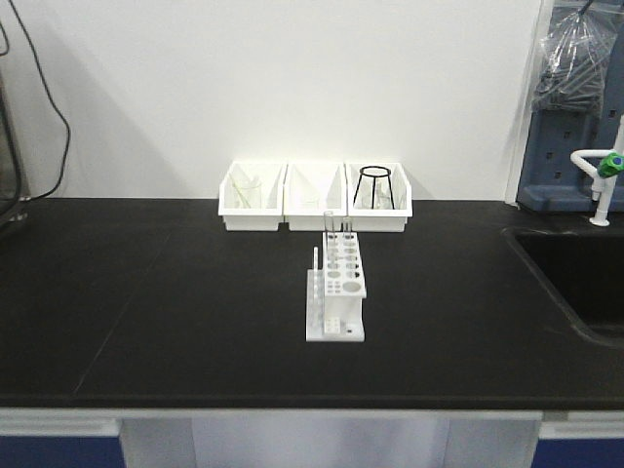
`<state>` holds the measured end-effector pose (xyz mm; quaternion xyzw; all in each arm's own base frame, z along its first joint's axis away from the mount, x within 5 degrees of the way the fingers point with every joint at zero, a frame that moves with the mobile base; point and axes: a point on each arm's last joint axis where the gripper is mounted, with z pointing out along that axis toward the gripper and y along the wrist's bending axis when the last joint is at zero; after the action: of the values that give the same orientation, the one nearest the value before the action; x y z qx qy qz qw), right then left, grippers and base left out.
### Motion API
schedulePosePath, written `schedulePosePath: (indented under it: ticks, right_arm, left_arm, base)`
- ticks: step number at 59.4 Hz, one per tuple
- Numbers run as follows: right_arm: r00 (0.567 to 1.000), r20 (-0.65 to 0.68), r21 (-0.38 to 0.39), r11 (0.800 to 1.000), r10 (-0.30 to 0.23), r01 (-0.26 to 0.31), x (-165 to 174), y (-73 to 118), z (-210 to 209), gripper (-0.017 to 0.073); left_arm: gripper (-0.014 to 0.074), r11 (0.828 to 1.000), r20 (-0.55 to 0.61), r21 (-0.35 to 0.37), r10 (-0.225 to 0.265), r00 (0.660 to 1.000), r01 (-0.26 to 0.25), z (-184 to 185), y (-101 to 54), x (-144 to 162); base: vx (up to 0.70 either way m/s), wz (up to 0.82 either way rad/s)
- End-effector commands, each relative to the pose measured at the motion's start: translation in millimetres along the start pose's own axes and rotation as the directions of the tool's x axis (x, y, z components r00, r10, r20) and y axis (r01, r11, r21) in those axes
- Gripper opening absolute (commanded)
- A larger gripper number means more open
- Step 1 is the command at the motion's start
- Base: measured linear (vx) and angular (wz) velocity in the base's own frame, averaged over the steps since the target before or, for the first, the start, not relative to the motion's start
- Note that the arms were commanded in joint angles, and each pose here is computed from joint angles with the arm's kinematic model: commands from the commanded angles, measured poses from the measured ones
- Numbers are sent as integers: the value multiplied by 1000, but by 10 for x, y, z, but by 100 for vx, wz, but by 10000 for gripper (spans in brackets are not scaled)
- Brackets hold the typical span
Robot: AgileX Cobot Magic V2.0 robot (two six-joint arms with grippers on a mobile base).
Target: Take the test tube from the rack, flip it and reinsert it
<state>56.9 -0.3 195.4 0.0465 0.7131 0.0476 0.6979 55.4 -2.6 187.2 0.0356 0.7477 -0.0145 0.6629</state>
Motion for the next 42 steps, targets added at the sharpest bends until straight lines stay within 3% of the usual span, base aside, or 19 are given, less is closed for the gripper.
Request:
schedulePosePath:
  ticks: [1, 42]
  right_arm:
    - [996, 86, -17, 1000, -23, 24, -66, 17, -13, -10]
    - [996, 86, -17, 1000, -23, 24, -66, 17, -13, -10]
  left_arm:
    - [-6, 1000, 92, 14, -14, 996, 13, -12, -11, -90]
    - [-6, 1000, 92, 14, -14, 996, 13, -12, -11, -90]
  base:
    - [44, -8]
    - [40, -4]
